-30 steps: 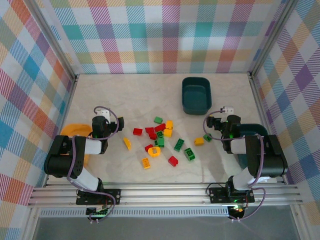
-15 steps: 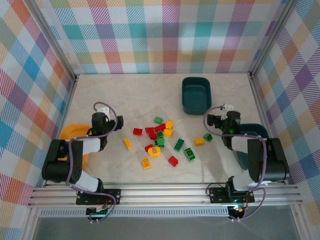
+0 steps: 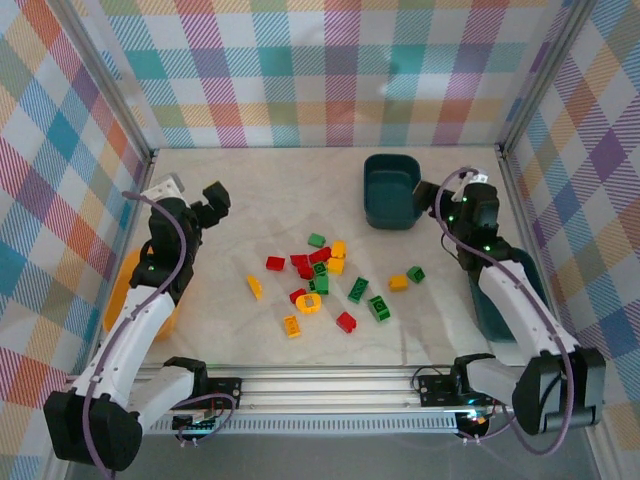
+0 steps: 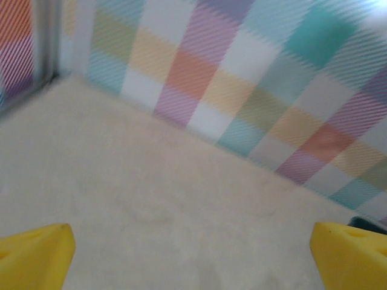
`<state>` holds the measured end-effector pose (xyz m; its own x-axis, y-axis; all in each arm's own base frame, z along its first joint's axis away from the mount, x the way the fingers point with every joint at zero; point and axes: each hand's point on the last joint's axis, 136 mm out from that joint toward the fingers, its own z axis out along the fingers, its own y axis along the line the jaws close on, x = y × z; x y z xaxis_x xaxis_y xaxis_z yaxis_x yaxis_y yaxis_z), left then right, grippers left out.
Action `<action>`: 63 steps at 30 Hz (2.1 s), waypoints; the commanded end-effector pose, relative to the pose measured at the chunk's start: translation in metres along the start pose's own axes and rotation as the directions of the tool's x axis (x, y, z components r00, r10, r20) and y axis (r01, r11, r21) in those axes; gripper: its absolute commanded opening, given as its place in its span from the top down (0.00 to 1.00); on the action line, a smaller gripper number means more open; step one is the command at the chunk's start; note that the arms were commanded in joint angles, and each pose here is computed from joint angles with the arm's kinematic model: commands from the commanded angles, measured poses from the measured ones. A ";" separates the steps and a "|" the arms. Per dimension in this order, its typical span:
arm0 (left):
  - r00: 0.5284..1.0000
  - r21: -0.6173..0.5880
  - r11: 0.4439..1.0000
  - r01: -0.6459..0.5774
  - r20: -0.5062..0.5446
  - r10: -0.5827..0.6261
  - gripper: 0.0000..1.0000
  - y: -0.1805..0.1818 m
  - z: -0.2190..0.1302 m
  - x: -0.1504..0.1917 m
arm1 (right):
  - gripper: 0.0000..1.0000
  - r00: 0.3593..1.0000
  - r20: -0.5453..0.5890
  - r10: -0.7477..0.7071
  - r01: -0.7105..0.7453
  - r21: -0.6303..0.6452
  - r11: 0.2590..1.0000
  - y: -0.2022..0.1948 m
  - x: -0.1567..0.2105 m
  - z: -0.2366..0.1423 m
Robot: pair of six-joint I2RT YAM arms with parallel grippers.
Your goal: Sort the legos into containers by color
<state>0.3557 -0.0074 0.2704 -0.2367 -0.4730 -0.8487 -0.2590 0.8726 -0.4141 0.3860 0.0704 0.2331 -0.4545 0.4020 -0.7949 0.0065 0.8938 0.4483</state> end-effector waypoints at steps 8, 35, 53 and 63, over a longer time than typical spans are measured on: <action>0.965 -0.627 0.775 -0.082 -0.246 -0.097 0.17 0.146 -0.034 0.075 | 0.25 0.975 -0.185 0.127 -0.121 0.043 0.992 -0.016 0.059 0.000; 0.836 -0.559 0.821 -0.118 -0.502 -0.222 0.50 0.176 0.036 0.155 | 0.23 0.974 -0.173 0.146 -0.141 0.040 0.989 -0.015 0.057 -0.009; 0.810 -0.410 0.873 -0.265 -0.586 -0.029 1.00 0.119 0.095 0.133 | 0.16 0.990 -0.114 0.080 -0.024 0.430 0.903 -0.087 0.038 -0.024; 0.777 -0.173 0.943 -0.284 -0.618 0.121 1.00 0.016 0.166 0.114 | 0.11 0.933 -0.097 0.346 -0.203 0.653 0.729 -0.173 0.082 -0.054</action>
<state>0.4657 -0.0005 0.1072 -0.7547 -0.3904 -0.5272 -0.4213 0.9045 -0.0666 0.3225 -0.0528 0.1326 -0.5124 0.6126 -0.6018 0.6120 0.7521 0.2445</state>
